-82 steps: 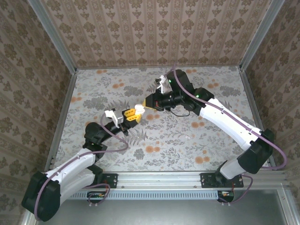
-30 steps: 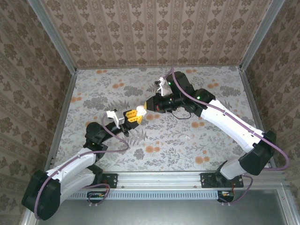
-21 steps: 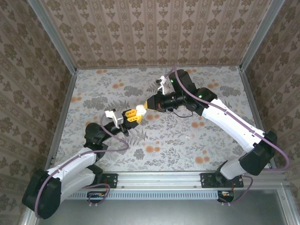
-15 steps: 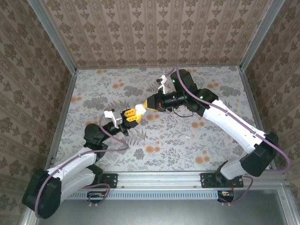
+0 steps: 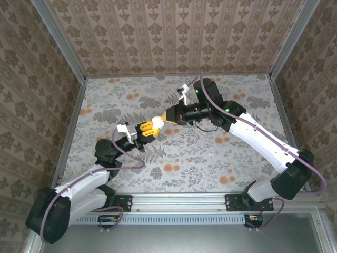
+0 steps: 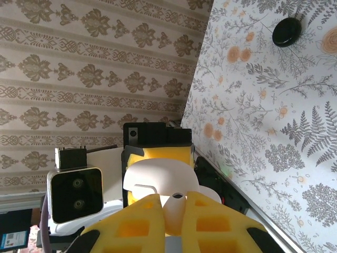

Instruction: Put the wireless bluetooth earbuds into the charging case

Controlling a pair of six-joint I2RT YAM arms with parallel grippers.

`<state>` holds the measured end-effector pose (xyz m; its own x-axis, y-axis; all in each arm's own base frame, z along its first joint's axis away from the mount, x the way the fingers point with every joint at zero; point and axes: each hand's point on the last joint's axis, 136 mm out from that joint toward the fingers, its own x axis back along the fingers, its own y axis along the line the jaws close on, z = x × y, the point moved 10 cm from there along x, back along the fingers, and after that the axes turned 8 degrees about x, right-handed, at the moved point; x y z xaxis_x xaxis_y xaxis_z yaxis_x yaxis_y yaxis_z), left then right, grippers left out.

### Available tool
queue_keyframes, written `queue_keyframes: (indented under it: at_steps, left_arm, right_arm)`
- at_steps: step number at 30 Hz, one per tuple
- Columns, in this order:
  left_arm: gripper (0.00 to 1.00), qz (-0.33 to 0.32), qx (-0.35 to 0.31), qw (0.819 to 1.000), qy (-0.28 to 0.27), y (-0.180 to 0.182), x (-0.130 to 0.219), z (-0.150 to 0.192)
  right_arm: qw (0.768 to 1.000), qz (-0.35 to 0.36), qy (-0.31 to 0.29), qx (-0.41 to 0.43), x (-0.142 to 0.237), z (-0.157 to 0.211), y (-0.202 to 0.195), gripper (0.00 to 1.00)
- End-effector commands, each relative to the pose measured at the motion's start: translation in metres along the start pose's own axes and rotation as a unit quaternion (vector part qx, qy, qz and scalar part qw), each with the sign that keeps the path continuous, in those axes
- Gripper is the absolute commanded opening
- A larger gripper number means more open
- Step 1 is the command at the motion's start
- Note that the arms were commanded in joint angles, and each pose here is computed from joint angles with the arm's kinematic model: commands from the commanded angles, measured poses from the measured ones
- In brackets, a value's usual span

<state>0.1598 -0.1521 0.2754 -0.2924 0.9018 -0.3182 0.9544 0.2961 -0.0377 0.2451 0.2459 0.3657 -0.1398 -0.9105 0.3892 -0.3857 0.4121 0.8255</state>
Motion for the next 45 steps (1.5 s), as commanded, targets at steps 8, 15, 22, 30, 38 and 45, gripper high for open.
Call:
queue_keyframes:
  at_steps: [8,15,22,30,38,45]
  left_arm:
    - [0.00,0.062,-0.032,0.997,-0.035,-0.009,-0.010,-0.023]
    - [0.00,0.072,-0.049,0.996,-0.024,-0.008,-0.022,-0.026]
    - [0.00,0.085,-0.076,0.993,-0.019,-0.006,-0.030,-0.028]
    - [0.00,0.073,-0.112,0.990,-0.035,0.001,-0.034,-0.020]
    - [0.00,0.062,-0.127,0.989,-0.033,0.004,-0.031,-0.017]
    - [0.00,0.065,-0.134,0.988,-0.031,0.004,-0.028,-0.018]
  right_arm:
    - [0.994,0.006,0.110,-0.006,-0.014,0.021,0.000,0.08]
    - [0.993,0.080,0.080,0.018,-0.017,0.023,-0.011,0.09]
    - [0.996,0.080,0.030,0.030,-0.020,0.020,-0.016,0.09]
    - [0.997,0.057,0.008,0.052,0.007,0.001,0.007,0.09]
    - [0.995,0.050,-0.047,0.074,0.040,0.007,0.020,0.10]
    - [0.995,0.062,-0.034,0.067,0.044,0.018,0.015,0.10]
